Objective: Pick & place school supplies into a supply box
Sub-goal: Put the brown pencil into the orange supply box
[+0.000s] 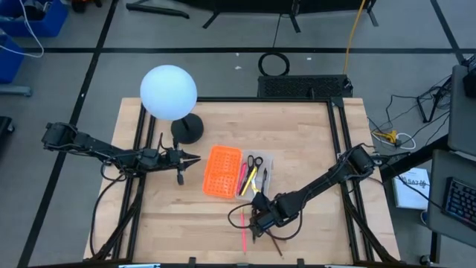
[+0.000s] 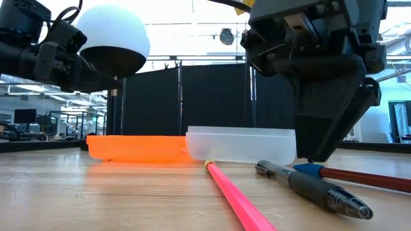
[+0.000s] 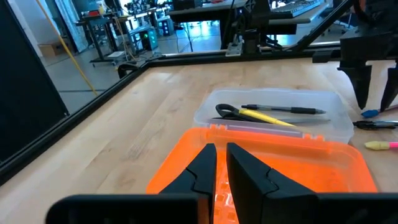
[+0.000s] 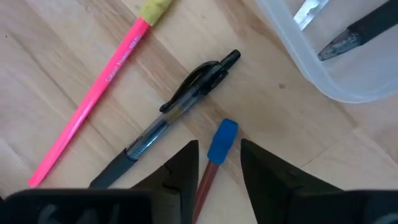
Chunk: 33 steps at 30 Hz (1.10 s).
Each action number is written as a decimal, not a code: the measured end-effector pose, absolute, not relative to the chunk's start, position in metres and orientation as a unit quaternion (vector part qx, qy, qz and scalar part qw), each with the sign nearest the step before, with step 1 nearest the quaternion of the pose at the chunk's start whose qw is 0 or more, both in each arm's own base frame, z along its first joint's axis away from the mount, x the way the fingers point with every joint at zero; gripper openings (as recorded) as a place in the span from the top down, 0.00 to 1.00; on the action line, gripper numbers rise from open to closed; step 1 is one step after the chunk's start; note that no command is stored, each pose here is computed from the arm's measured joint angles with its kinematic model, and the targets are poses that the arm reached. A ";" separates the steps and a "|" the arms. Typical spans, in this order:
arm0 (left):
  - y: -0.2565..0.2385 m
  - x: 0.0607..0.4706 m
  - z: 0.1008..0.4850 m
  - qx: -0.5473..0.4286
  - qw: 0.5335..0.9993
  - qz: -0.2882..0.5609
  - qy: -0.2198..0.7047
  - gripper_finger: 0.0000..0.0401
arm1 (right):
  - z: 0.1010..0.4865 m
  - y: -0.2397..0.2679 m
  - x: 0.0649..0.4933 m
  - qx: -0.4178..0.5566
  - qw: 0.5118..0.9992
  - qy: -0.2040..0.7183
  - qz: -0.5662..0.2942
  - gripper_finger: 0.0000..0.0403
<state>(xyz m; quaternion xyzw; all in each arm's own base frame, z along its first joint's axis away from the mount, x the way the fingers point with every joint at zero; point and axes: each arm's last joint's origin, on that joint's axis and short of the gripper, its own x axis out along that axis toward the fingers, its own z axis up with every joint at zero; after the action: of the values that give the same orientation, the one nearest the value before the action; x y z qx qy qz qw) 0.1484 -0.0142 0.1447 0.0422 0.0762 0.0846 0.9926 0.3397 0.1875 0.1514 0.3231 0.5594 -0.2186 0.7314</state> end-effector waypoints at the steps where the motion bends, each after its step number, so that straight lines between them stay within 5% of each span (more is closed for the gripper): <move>1: -0.014 0.148 0.145 0.042 0.993 0.085 0.076 0.88 | 0.150 0.188 0.340 0.321 0.732 0.561 -0.218 0.70; 12: -0.014 0.148 0.144 0.057 0.991 0.087 0.081 0.88 | 0.119 0.187 0.337 0.269 0.706 0.610 -0.239 0.65; 21: -0.014 0.148 0.144 0.058 0.991 0.090 0.081 0.88 | 0.099 0.180 0.330 0.249 0.649 0.662 -0.279 0.92; 33: -0.014 0.148 0.141 0.057 0.989 0.089 0.099 0.88 | 0.171 0.176 0.324 0.327 0.670 0.639 -0.186 0.96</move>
<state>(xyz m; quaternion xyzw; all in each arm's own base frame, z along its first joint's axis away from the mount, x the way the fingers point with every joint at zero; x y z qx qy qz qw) 0.1476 -0.0137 0.1405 0.0571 0.0988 0.0889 0.9895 0.3237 0.1757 0.1710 0.3275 0.6395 -0.1864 0.6701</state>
